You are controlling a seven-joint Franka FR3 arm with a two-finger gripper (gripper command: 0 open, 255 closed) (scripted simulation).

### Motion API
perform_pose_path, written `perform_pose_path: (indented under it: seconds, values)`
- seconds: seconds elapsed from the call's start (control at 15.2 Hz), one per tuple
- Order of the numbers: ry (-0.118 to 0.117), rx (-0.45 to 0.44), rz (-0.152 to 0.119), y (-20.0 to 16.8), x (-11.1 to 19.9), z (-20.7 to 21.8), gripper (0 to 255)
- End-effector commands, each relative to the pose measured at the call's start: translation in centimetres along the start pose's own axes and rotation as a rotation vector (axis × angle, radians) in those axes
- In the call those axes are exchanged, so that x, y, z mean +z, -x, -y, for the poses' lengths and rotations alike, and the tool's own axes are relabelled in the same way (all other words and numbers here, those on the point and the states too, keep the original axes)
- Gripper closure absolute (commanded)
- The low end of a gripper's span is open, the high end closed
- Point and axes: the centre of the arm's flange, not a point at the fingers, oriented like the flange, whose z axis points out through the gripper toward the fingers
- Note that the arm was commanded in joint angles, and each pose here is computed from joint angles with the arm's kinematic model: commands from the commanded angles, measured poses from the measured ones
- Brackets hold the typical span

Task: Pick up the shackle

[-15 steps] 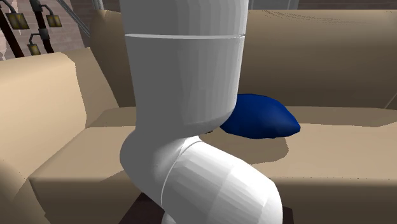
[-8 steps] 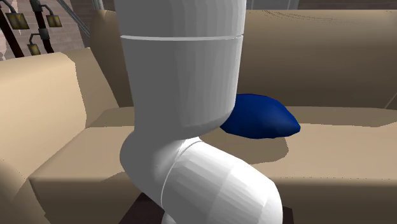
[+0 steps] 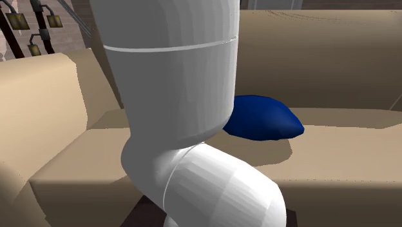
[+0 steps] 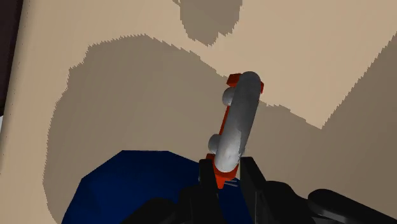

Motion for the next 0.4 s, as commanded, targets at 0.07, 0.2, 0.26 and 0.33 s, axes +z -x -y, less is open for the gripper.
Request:
perform_pose_path:
  seconds: [0.07,0.2,0.26,0.33]
  values:
    - [0.0,0.0,0.001,-0.3,-1.6,-0.3,255]
    - [0.0,0.0,0.001,-0.4,-2.7,-0.5,255]
    - [0.0,0.0,0.001,-0.4,-2.7,-0.5,255]
    - [0.0,0.0,0.001,-0.4,-2.7,-0.5,255]
